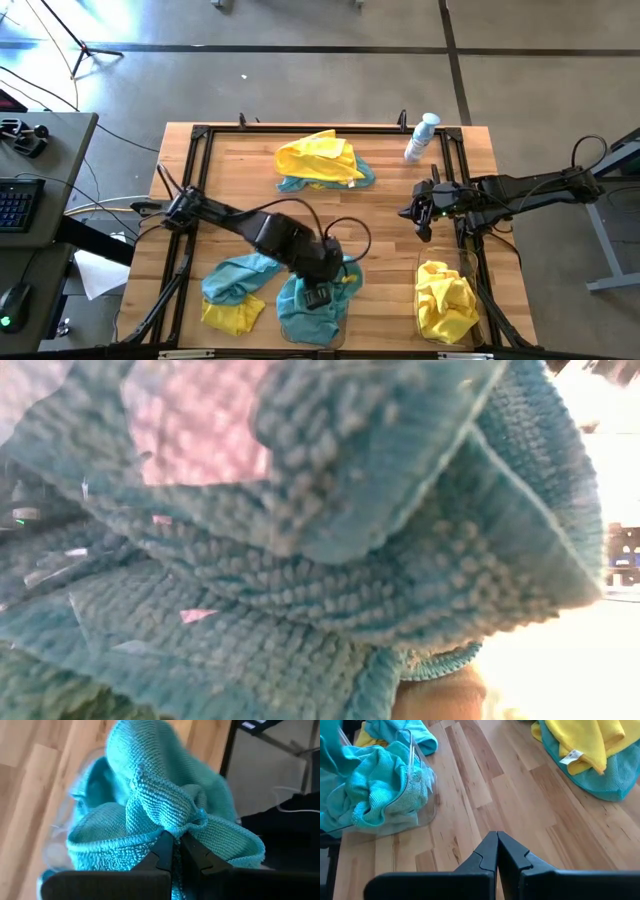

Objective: Sort microfiber towel by color & place in baskets
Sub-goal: Put the blue towel into the left transparent bin

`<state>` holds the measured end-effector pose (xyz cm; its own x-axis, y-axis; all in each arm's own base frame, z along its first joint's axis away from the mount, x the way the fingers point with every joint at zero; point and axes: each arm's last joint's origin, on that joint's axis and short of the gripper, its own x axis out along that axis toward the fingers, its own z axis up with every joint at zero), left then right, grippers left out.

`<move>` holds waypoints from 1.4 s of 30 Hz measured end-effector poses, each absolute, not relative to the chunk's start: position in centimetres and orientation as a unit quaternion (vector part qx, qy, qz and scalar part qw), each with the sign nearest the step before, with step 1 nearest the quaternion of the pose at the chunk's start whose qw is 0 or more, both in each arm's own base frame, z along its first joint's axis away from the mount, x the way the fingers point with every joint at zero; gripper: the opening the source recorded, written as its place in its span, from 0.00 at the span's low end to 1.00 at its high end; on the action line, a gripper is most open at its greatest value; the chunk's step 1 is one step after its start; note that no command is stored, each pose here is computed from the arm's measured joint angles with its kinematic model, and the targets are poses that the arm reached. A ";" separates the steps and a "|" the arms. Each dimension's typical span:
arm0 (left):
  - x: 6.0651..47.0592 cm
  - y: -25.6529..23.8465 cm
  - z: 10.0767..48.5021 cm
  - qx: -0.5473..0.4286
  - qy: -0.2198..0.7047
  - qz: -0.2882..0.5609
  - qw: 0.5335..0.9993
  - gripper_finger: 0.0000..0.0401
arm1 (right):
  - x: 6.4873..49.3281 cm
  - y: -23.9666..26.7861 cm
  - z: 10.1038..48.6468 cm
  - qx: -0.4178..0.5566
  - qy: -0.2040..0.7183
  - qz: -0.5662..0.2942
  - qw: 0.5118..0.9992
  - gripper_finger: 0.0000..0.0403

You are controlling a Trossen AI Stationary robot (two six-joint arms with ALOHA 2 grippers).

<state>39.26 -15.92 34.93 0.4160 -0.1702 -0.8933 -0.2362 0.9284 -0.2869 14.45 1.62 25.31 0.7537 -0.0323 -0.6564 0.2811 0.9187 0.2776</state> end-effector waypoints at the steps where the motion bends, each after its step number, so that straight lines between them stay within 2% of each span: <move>1: 39.4 -15.7 34.8 -0.186 0.543 0.015 0.819 0.00 | 14.4 1.6 25.3 0.184 0.341 -0.083 0.918 0.00; 8: 40.6 -15.8 32.9 -0.174 0.571 -0.007 0.802 0.00 | 14.4 1.7 25.2 0.195 0.347 -0.081 0.914 0.00; 12: 42.3 -16.7 28.7 -0.168 0.617 -0.013 0.769 0.00 | 14.3 1.7 25.2 0.197 0.350 -0.081 0.912 0.00; 15: 43.4 -17.2 25.0 -0.167 0.652 0.015 0.740 0.00 | 14.3 1.7 25.2 0.208 0.351 -0.079 0.910 0.00; 20: 44.9 -17.9 19.5 -0.152 0.676 0.071 0.718 0.00 | 14.3 1.7 25.2 0.212 0.353 -0.078 0.908 0.00; 26: 45.5 -18.3 16.2 -0.174 0.695 0.097 0.691 0.04 | 14.3 1.7 25.1 0.224 0.354 -0.083 0.904 0.00; 29: 45.5 -18.3 16.2 -0.181 0.693 0.111 0.689 0.08 | 14.3 1.7 25.1 0.225 0.354 -0.083 0.904 0.00; 42: 44.3 -17.6 22.4 -0.180 0.625 0.141 0.747 0.28 | 14.3 1.8 25.1 0.228 0.354 -0.084 0.903 0.00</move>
<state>44.26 -17.61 22.41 0.1800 -0.0137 -0.9836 -0.4356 0.8954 -0.0922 14.28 1.76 25.13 0.7353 0.0098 -0.6776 0.3133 0.8817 0.3527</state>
